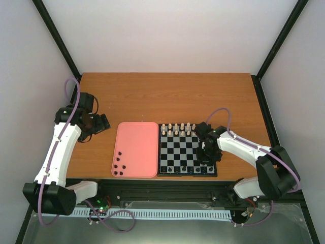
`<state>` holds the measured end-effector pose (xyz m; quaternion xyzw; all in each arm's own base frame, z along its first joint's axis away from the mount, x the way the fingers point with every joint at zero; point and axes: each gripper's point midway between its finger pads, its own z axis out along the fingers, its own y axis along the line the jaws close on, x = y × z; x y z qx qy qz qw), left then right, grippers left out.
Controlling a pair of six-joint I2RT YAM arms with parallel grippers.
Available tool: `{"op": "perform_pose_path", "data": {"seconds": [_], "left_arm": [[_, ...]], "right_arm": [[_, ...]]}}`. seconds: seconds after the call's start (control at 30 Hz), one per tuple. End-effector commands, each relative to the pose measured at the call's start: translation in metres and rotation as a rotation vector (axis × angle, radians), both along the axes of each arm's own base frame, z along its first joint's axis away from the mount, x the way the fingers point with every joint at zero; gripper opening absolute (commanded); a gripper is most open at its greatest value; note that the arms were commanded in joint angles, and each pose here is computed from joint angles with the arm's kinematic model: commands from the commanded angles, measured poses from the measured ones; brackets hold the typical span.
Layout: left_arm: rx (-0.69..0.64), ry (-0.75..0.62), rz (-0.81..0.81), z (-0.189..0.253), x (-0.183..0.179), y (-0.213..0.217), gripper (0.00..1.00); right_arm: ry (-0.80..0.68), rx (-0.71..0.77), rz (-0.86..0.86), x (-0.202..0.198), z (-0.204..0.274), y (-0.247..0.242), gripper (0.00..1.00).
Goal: Set up the chess pieces on the board
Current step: Place the chess piece on the chessboard, then pick up the chess piece from the storage box.
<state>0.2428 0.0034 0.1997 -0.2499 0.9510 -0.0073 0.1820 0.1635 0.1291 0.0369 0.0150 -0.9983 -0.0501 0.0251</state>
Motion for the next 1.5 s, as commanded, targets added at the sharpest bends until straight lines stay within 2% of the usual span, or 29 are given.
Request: {"op": "perform_pose_path", "data": {"seconds": [0.0,0.17,0.37,0.57,0.67,0.8,0.93,1.07,1.27,1.47], "left_arm": [[-0.017,-0.039,0.015,0.008,0.003,-0.001,1.00],[-0.014,-0.043,0.012,0.010,0.004,-0.001,1.00],[-0.017,-0.054,0.013,0.015,0.008,-0.001,1.00],[-0.025,-0.056,0.011,0.016,0.009,-0.003,1.00],[-0.027,-0.056,0.014,0.016,0.008,-0.003,1.00],[-0.023,-0.062,0.016,0.019,0.006,-0.002,1.00],[-0.026,-0.067,0.017,0.021,0.004,-0.002,1.00],[-0.033,-0.075,0.018,0.024,0.001,-0.003,1.00],[-0.029,-0.081,0.019,0.027,-0.007,-0.002,1.00],[-0.037,-0.083,0.013,0.028,-0.012,-0.003,1.00]], "right_arm": [[-0.002,0.003,-0.003,0.005,0.000,0.001,0.20],[-0.047,0.022,0.009,0.016,0.014,0.007,0.29],[-0.119,0.004,0.017,0.037,0.041,0.009,0.31],[-0.195,0.080,0.047,0.062,0.070,0.037,0.32],[-0.220,0.148,0.105,0.069,0.082,0.079,0.32],[-0.243,0.226,0.249,0.063,0.096,0.158,0.36],[-0.240,0.299,0.400,0.038,0.096,0.237,0.41],[-0.232,0.323,0.525,0.017,0.092,0.296,0.41],[-0.164,0.354,0.659,-0.011,0.068,0.347,0.42],[-0.091,0.365,0.700,-0.022,0.041,0.370,0.45]]}}
